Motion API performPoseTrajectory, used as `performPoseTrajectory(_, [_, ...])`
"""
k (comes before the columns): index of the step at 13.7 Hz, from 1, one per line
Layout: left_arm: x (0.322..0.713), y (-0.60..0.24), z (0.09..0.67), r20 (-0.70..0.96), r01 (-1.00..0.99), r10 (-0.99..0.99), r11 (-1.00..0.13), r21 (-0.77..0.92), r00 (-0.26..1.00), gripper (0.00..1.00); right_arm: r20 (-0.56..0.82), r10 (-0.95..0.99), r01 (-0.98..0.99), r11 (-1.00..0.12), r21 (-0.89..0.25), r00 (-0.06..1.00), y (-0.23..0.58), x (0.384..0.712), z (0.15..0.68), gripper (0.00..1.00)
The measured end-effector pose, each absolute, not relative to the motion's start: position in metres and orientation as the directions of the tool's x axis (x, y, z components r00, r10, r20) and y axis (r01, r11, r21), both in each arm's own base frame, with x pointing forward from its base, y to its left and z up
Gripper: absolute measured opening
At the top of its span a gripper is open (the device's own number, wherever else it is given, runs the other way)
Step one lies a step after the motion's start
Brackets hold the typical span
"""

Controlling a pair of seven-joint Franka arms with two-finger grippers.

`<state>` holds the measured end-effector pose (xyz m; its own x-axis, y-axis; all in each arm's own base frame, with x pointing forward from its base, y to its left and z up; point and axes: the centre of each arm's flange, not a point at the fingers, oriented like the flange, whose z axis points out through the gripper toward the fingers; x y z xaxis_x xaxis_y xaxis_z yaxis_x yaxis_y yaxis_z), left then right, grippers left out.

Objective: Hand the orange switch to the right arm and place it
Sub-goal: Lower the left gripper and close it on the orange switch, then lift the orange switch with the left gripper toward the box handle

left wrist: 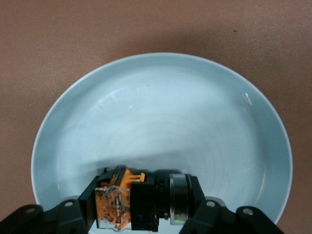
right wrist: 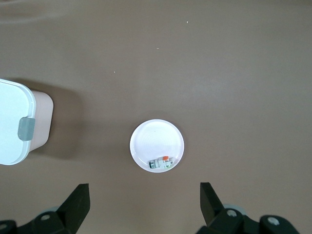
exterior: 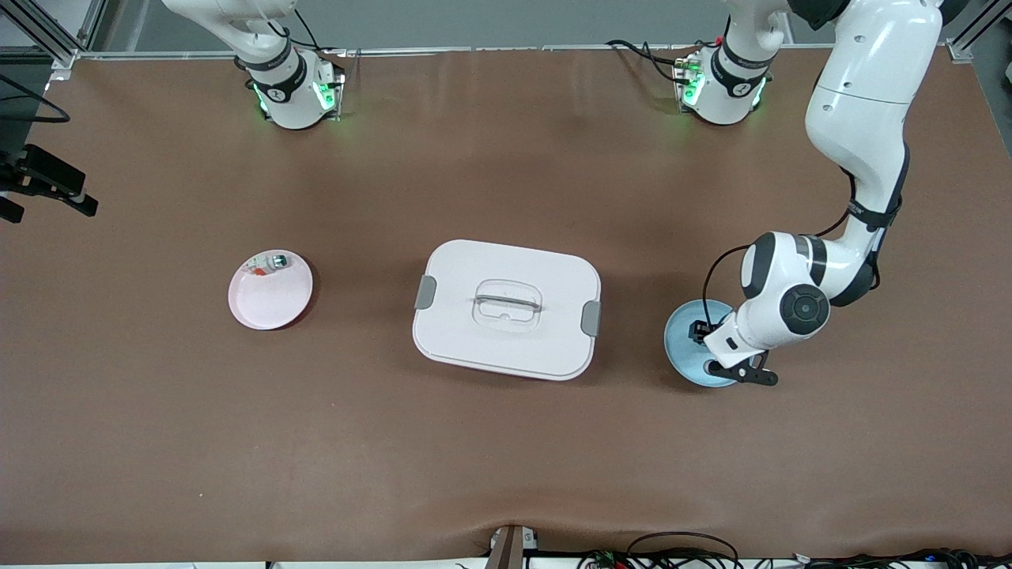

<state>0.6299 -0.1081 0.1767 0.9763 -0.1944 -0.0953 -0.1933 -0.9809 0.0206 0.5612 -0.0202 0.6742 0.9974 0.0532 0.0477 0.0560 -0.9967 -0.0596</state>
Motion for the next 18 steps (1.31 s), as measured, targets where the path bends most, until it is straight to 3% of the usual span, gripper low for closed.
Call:
performPoseTrajectory(6, [0.632,-0.107,0.181,-0.086,-0.182,-0.183,-0.983,0.019,0.979,0.72,0.047,0.058,0.061,-0.997,-0.054,0.997,-0.020,0.561,0.674,1.00])
performPoseTrajectory(11, [0.635,-0.107,0.224,-0.087,-0.128,-0.128,-0.992,0.008,0.988,0.72,0.026,0.064,0.064,-0.998,-0.021,0.998,-0.020,0.559,0.672,1.00])
performPoseTrajectory(18, [0.627,-0.158,0.329,-0.052,0.245,0.242,-0.969,0.043,0.969,0.72,-0.010,0.033,0.032,-0.999,-0.023,0.999,-0.023,0.555,0.669,1.00])
